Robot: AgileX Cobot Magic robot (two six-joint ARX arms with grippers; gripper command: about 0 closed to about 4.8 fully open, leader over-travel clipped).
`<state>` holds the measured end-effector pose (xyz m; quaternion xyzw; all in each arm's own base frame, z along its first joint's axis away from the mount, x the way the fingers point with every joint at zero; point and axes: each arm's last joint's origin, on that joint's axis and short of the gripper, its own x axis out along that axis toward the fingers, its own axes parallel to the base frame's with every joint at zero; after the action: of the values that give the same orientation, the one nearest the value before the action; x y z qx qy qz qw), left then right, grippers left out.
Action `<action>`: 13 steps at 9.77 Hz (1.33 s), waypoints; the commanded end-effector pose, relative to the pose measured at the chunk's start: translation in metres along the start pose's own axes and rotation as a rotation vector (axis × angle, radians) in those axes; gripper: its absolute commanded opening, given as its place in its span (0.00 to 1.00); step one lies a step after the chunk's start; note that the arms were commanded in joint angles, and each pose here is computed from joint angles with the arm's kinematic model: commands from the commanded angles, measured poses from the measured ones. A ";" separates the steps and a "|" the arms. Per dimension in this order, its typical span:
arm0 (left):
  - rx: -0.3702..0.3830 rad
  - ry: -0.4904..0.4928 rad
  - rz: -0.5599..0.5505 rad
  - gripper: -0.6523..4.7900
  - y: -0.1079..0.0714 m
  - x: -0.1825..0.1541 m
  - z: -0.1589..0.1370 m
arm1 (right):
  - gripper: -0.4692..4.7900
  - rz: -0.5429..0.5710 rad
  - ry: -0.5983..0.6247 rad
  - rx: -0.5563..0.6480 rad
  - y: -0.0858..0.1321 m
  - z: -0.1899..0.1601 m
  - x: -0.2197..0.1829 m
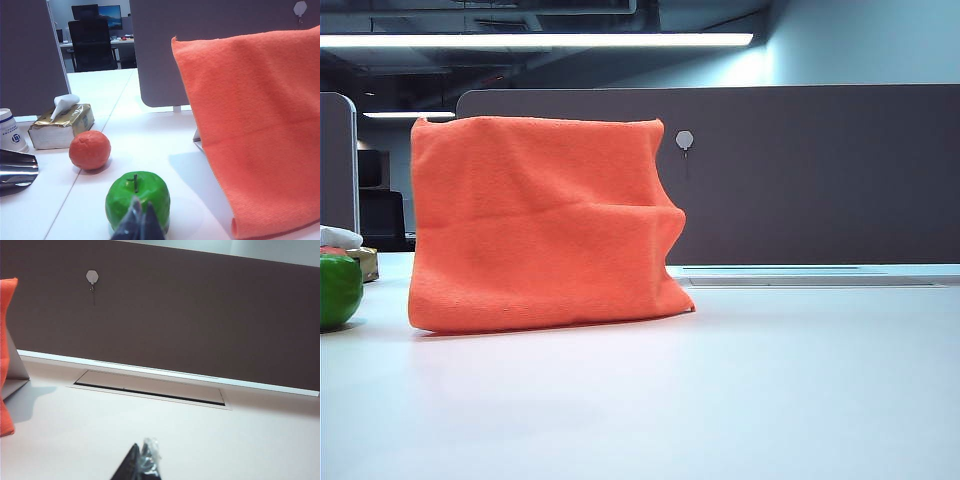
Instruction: Pick up the cloth from the table and use it to cover the mirror.
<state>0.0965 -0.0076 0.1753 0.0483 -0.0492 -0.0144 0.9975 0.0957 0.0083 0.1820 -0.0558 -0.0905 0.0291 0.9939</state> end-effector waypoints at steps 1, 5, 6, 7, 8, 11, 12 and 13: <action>0.003 -0.008 0.005 0.11 0.000 0.000 0.001 | 0.08 -0.010 -0.088 -0.003 -0.001 0.008 0.000; -0.005 -0.010 -0.019 0.11 0.001 0.000 0.001 | 0.08 -0.002 -0.065 -0.002 -0.001 0.006 0.000; -0.006 -0.011 -0.024 0.11 0.001 0.000 0.001 | 0.08 0.000 -0.044 0.000 0.000 0.005 0.000; -0.006 -0.013 -0.052 0.11 0.000 0.000 0.001 | 0.08 0.000 -0.042 0.001 0.000 0.005 0.000; -0.006 -0.015 -0.073 0.11 -0.001 0.000 0.001 | 0.08 -0.001 -0.041 0.001 0.000 0.005 0.000; -0.006 -0.018 -0.088 0.11 -0.001 0.000 0.001 | 0.08 -0.001 -0.046 0.000 -0.001 0.005 0.000; -0.006 -0.018 -0.088 0.11 -0.001 0.000 0.001 | 0.08 -0.001 -0.046 0.000 -0.001 0.005 0.000; -0.006 -0.018 -0.090 0.11 -0.001 0.000 0.001 | 0.08 -0.042 -0.029 0.000 -0.002 0.004 0.000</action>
<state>0.0964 -0.0086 0.1753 0.0477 -0.0514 -0.0570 0.9959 0.0952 0.0081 0.1844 -0.0558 -0.1027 0.0265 0.9928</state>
